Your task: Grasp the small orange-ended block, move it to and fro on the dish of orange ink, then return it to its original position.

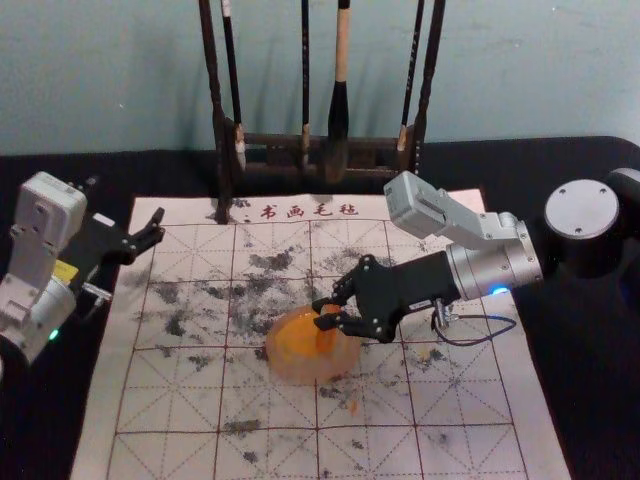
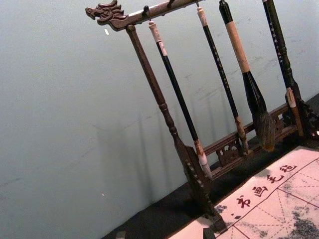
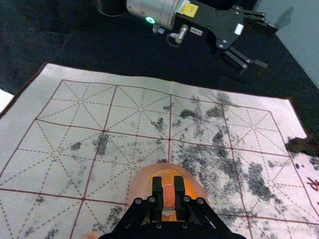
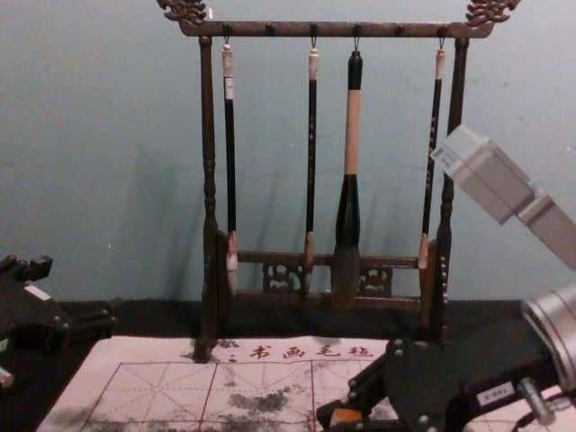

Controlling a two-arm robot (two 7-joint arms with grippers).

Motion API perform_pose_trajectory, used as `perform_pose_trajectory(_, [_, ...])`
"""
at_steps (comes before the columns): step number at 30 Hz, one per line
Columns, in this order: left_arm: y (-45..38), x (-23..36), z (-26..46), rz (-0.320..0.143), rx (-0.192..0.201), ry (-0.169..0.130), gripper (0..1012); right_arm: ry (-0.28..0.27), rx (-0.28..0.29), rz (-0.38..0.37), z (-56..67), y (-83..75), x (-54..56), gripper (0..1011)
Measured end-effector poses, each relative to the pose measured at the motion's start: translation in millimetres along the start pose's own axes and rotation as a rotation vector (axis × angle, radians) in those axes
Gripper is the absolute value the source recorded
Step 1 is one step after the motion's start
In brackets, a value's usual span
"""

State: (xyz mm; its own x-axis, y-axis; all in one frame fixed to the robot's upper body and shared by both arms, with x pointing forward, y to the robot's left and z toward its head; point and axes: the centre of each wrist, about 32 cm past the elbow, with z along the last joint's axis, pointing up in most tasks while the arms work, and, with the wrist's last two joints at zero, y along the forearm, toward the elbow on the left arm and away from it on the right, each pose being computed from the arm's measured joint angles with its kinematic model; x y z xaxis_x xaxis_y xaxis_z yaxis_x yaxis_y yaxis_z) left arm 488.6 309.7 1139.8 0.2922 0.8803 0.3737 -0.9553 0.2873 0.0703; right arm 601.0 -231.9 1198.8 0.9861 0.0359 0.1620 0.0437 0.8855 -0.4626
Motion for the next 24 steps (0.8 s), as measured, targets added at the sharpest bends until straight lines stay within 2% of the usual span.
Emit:
perform_pose_trajectory(10, [0.0,0.0,0.0,0.0,0.0,0.0,1001,-0.006,0.004,0.026,1.5,5.3,-2.1,133])
perform_pose_trajectory(24, [0.0,0.0,0.0,0.0,0.0,0.0,1001,-0.007,0.02,0.034,2.0,16.5,3.9,133])
